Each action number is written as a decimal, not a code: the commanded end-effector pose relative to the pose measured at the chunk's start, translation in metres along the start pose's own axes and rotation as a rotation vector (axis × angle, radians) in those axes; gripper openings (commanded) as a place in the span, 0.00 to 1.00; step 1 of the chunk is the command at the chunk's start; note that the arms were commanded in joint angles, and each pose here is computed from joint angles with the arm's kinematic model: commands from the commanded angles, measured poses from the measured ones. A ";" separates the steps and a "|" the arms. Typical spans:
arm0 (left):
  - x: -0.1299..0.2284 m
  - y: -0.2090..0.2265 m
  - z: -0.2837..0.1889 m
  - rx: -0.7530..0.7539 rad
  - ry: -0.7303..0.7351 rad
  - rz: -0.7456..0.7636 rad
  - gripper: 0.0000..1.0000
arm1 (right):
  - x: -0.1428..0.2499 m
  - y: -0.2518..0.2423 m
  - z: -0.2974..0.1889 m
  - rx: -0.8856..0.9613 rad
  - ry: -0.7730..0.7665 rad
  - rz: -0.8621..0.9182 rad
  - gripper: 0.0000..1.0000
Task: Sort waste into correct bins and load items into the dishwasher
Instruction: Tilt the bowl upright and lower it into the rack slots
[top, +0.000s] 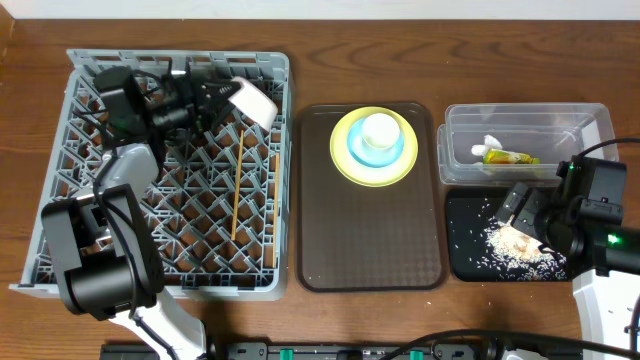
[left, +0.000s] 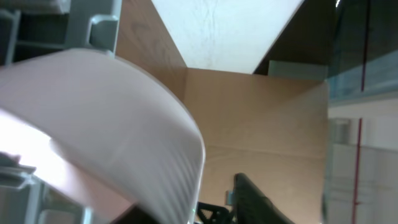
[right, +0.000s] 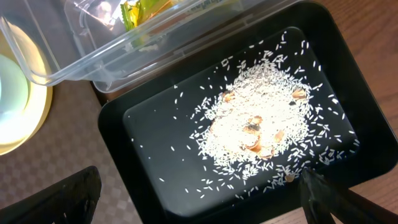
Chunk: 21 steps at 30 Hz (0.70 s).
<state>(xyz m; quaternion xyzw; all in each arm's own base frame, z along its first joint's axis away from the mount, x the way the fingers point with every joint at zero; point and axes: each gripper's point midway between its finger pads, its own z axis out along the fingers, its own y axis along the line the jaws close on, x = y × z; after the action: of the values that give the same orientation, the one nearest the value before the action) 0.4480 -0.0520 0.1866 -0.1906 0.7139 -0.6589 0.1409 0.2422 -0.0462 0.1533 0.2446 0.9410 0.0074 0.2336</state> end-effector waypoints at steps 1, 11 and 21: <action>0.004 -0.003 -0.008 0.026 0.041 0.025 0.43 | -0.003 -0.001 -0.003 0.002 -0.013 0.012 0.99; 0.010 -0.008 -0.021 0.059 0.089 0.022 0.51 | -0.003 -0.001 -0.003 0.002 -0.013 0.012 0.99; 0.016 0.005 -0.028 0.063 0.091 -0.014 0.51 | -0.003 -0.001 -0.003 0.002 -0.013 0.012 0.99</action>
<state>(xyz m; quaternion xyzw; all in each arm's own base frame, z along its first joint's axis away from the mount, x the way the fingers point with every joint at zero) 0.4298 -0.0328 0.1949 -0.1623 0.7005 -0.6838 0.1241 0.2422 -0.0461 0.1532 0.2446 0.9411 0.0076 0.2334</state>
